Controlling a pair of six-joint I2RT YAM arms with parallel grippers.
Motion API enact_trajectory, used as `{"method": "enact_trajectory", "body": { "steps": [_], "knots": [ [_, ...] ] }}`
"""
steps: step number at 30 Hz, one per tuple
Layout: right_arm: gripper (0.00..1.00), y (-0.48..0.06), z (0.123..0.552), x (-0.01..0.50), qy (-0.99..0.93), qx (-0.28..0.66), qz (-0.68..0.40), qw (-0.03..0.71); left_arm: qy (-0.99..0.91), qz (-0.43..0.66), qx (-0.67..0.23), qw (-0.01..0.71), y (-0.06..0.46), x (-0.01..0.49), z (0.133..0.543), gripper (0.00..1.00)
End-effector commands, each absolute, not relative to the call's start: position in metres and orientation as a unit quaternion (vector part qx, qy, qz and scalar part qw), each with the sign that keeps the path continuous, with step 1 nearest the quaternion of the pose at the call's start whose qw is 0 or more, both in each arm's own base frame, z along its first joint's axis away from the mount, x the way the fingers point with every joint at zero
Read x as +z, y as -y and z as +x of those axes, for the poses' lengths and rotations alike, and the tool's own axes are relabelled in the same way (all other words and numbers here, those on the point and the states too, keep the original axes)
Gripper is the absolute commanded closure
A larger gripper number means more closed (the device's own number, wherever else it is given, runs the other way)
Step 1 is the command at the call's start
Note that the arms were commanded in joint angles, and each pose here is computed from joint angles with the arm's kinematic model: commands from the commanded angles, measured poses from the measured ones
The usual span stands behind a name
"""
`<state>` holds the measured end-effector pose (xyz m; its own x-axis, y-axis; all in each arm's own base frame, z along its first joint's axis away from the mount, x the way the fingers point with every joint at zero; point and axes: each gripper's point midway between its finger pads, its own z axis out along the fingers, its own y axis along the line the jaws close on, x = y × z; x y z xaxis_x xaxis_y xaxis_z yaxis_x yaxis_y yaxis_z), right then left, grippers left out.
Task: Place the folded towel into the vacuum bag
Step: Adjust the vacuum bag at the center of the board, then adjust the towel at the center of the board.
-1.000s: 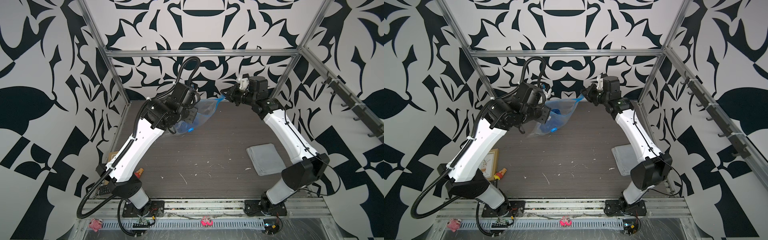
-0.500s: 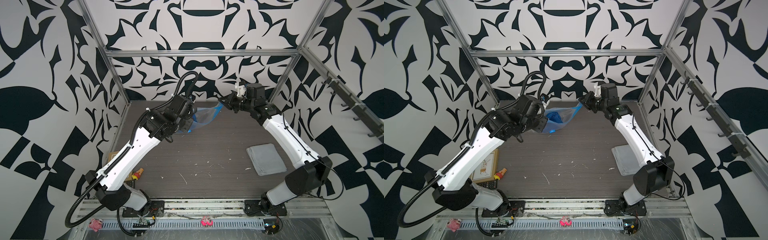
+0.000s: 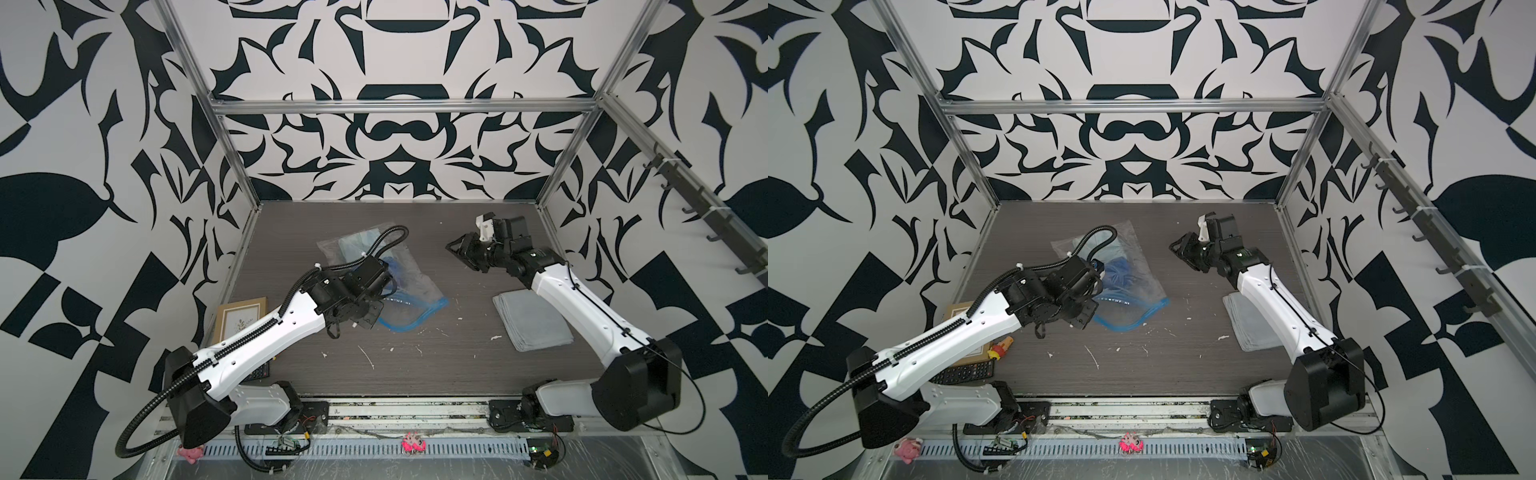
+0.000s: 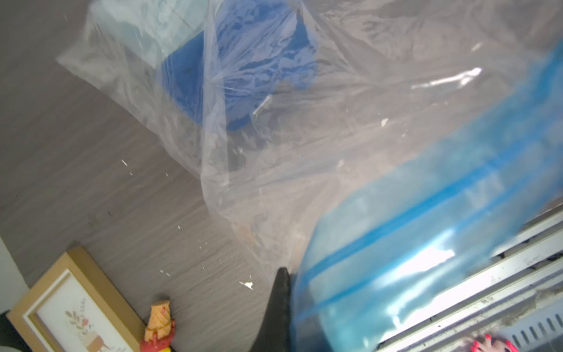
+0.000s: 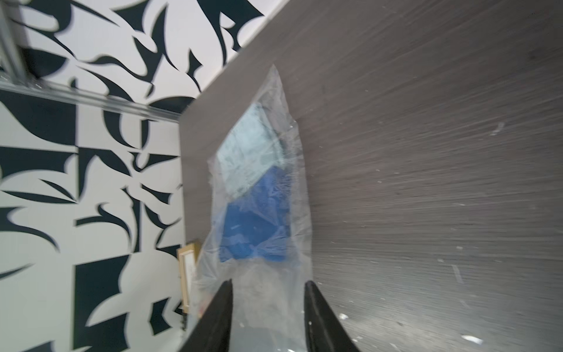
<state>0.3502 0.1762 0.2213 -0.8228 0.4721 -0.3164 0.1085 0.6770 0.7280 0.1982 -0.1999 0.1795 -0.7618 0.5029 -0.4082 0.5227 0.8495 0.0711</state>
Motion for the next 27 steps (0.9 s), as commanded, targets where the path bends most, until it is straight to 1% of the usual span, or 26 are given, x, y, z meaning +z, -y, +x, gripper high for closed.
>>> {"method": "enact_trajectory", "body": {
  "steps": [1, 3, 8, 13, 15, 18, 21, 24, 26, 27],
  "knots": [
    [0.49, -0.166, 0.339, 0.23, -0.884, 0.349, 0.152, 0.272, -0.955, 0.219, -0.041, 0.196, 0.194, 0.17, 0.186, 1.0],
    [0.46, -0.163, 0.333, 0.23, -0.888, 0.341, 0.148, 0.27, -0.957, 0.217, -0.047, 0.189, 0.196, 0.162, 0.183, 1.0],
    [0.43, -0.164, 0.325, 0.239, -0.89, 0.342, 0.132, 0.27, -0.958, 0.225, -0.049, 0.174, 0.201, 0.149, 0.177, 1.0],
    [0.42, -0.166, 0.311, 0.224, -0.9, 0.345, 0.131, 0.233, -0.956, 0.232, -0.052, 0.174, 0.207, 0.146, 0.174, 1.0],
    [0.42, -0.163, 0.307, 0.219, -0.901, 0.339, 0.136, 0.232, -0.955, 0.233, -0.058, 0.177, 0.211, 0.148, 0.174, 1.0],
    [0.42, -0.151, 0.298, 0.212, -0.905, 0.324, 0.149, 0.233, -0.952, 0.237, -0.066, 0.181, 0.218, 0.152, 0.176, 1.0],
    [0.41, -0.124, 0.292, 0.202, -0.91, 0.291, 0.179, 0.235, -0.949, 0.245, -0.072, 0.183, 0.222, 0.152, 0.176, 1.0],
    [0.35, -0.085, 0.283, 0.19, -0.918, 0.234, 0.218, 0.236, -0.953, 0.25, -0.056, 0.163, 0.223, 0.133, 0.177, 1.0],
    [0.29, -0.062, 0.275, 0.181, -0.926, 0.186, 0.231, 0.234, -0.956, 0.242, -0.054, 0.159, 0.225, 0.125, 0.178, 1.0],
    [0.22, -0.052, 0.27, 0.175, -0.931, 0.162, 0.233, 0.229, -0.958, 0.234, -0.056, 0.158, 0.226, 0.121, 0.179, 1.0]
  ]
}}
